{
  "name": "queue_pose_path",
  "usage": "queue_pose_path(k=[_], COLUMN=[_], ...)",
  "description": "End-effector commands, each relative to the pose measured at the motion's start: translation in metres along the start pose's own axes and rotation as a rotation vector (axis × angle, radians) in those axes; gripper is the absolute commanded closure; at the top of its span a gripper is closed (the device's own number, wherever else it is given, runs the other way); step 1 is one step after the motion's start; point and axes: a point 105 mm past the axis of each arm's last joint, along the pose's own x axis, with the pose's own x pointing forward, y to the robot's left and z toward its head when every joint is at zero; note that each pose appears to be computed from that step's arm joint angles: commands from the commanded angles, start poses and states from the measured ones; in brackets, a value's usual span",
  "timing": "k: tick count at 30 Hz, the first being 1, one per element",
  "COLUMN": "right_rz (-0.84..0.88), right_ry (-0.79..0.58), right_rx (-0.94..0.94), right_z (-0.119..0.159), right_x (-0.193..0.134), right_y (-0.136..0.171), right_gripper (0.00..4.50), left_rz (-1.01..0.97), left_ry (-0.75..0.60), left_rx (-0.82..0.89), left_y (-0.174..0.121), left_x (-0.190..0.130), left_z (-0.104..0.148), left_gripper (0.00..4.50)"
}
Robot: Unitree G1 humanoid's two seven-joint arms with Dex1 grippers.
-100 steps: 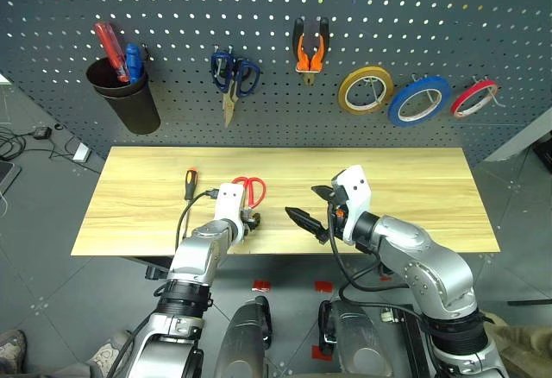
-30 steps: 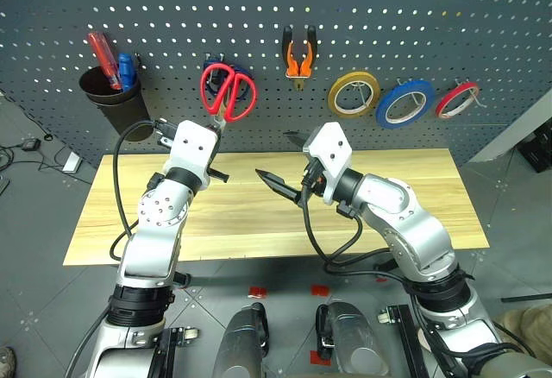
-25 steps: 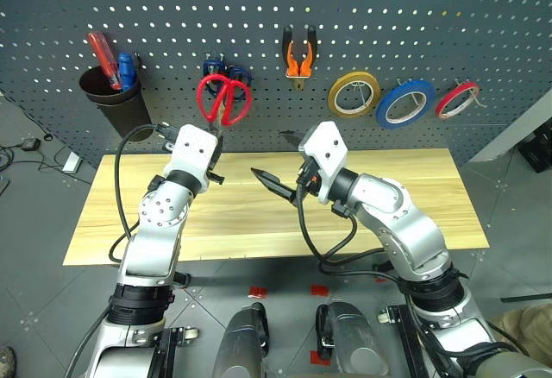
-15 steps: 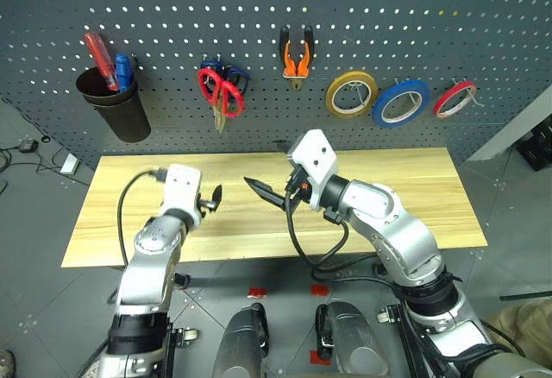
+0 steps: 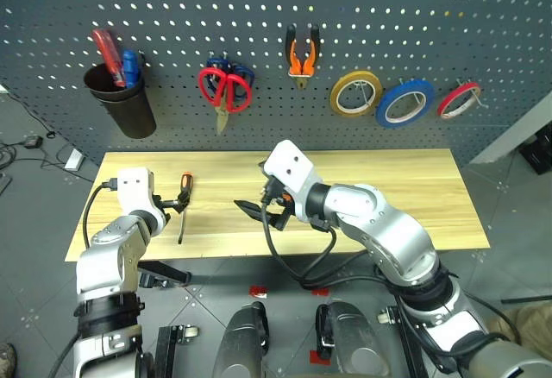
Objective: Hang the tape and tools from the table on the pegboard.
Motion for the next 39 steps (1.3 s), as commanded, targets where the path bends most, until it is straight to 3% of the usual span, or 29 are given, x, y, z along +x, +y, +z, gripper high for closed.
queue_pose_path(k=[1, 16, 19, 28, 29, 39], right_rz=[0.019, 0.091, 0.096, 0.075, 0.068, 0.057], right_ry=[-0.012, 0.044, 0.050, 0.031, 0.013, -0.136], right_rx=[-0.006, 0.039, 0.047, 0.025, 0.004, -0.095], right_z=[0.012, 0.006, 0.006, 0.005, 0.007, 0.020], right_x=[0.000, -0.011, -0.010, -0.009, -0.009, -0.019], right_y=[0.009, 0.030, 0.033, 0.025, 0.023, 0.014], right_gripper=[0.00, 0.00, 0.00, 0.00, 0.00, 0.00], left_rz=[-0.028, -0.033, -0.038, -0.064, -0.062, 0.020], left_ry=[0.046, 0.100, 0.110, 0.083, 0.070, -0.124], left_rx=[-0.001, 0.103, 0.100, 0.178, 0.183, 0.360], left_y=[0.004, 0.011, 0.007, 0.010, 0.013, 0.031], left_x=[0.007, 0.041, 0.048, 0.049, 0.047, 0.006], left_z=[0.001, 0.015, 0.015, 0.012, 0.014, 0.020], left_gripper=[0.04, 0.04, 0.58, 3.57, 3.72, 3.71])
